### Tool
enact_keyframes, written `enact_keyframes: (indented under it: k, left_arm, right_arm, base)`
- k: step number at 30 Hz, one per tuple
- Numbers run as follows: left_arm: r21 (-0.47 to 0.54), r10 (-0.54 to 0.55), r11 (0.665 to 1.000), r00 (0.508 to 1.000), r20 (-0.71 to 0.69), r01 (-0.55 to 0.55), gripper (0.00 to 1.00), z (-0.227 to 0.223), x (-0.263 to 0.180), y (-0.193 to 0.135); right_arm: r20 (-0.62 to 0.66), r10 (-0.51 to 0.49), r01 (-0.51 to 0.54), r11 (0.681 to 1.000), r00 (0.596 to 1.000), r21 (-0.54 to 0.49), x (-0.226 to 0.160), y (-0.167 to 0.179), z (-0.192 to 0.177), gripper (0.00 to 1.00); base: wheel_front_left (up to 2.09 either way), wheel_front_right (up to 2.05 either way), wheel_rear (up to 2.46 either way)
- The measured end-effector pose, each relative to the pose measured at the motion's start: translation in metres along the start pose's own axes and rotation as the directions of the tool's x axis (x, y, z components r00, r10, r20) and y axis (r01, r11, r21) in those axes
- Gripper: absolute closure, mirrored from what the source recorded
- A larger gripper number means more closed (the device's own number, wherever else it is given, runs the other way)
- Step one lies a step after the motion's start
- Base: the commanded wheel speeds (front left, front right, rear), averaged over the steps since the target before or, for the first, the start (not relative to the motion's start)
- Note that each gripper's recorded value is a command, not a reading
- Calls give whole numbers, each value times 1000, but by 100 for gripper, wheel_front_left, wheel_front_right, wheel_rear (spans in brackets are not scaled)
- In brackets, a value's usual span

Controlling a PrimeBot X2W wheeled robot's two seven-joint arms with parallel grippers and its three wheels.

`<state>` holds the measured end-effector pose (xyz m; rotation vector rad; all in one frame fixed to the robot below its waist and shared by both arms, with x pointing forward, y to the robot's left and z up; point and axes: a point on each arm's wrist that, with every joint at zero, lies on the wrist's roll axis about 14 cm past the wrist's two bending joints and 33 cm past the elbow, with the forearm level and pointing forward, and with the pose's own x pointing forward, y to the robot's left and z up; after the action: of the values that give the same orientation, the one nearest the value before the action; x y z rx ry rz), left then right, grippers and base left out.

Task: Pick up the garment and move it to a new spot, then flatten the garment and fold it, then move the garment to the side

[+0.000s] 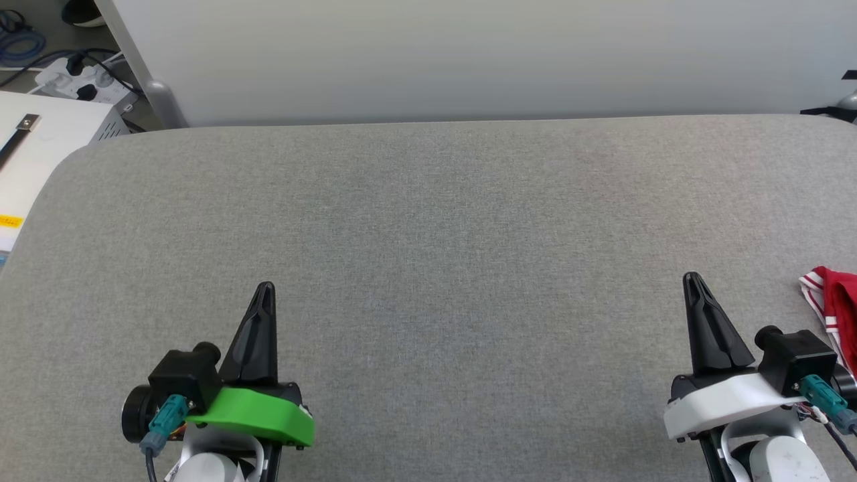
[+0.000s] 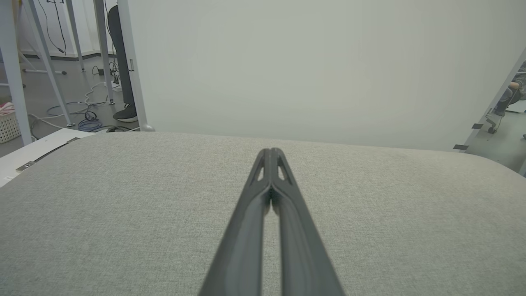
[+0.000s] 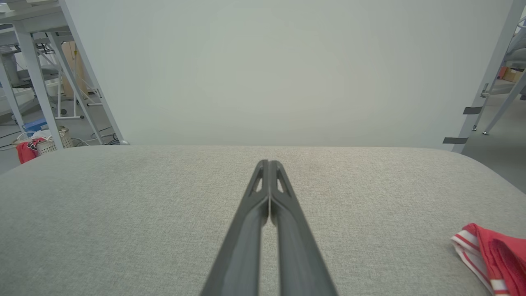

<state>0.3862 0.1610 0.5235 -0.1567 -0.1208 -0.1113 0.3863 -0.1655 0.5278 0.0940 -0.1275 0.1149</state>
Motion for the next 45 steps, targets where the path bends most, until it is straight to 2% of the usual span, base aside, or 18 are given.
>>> enact_keyframes:
  k: [45]
  left_arm:
    - [84,29,996,999,-38,-25,100,6,-1,3]
  right_arm:
    - [-44,14,-17,998,999,-55,-1,4,4,100]
  base:
    - [0,0,0]
